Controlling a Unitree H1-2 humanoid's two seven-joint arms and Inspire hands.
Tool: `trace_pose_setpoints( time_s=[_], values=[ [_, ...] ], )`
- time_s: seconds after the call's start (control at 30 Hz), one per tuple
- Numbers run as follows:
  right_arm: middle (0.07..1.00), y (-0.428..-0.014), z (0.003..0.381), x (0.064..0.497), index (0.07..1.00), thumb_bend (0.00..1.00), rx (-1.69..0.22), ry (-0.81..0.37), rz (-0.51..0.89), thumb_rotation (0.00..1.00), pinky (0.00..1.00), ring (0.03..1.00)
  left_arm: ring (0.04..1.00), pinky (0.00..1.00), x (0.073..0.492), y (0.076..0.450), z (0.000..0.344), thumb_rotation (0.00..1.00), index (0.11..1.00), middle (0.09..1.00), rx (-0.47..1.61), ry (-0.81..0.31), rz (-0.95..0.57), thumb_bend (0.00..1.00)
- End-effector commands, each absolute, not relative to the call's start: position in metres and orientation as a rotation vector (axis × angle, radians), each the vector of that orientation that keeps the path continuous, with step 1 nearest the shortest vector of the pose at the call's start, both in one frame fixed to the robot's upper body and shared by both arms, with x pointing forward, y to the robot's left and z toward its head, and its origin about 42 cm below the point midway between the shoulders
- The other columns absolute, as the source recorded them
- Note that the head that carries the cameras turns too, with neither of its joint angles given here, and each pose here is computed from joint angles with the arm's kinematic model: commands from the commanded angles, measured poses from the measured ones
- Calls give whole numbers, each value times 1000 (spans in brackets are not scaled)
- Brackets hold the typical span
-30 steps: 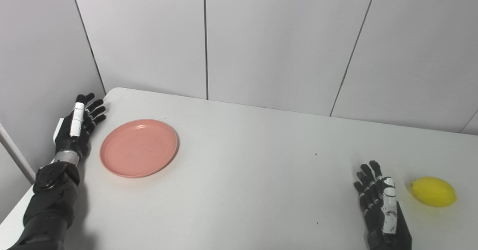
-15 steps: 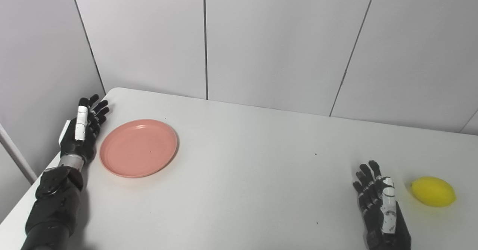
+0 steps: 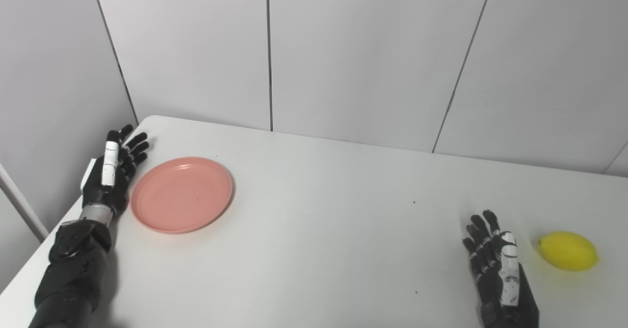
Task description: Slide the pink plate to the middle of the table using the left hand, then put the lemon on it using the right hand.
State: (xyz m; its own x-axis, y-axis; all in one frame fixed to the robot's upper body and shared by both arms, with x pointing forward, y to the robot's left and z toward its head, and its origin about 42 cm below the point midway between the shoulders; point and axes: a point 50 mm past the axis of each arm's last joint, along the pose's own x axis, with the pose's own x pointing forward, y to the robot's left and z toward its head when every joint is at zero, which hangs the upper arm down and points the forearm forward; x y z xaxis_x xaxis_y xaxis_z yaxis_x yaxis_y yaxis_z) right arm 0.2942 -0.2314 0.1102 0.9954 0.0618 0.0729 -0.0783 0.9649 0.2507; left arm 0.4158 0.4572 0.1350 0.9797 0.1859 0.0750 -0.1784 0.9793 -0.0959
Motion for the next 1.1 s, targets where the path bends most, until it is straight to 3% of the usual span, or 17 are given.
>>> trace_pose_setpoints(
  time_s=[0.0,0.53,0.83,1.07],
  values=[
    [956,-219,82,278,976,687,302,44,63,982,1000,979,896,914,417,450,134,884,943,866,-88,-64,154,867],
    [950,-217,81,280,974,691,298,52,61,984,1000,973,902,918,415,428,140,842,925,872,-130,-68,117,862],
    [954,-216,81,280,973,691,300,53,63,983,1000,974,930,985,414,414,143,823,936,901,-151,-63,95,880],
    [953,-215,82,280,980,697,301,51,65,978,1000,976,897,928,411,402,143,838,917,865,-136,-55,101,850]
  ],
)
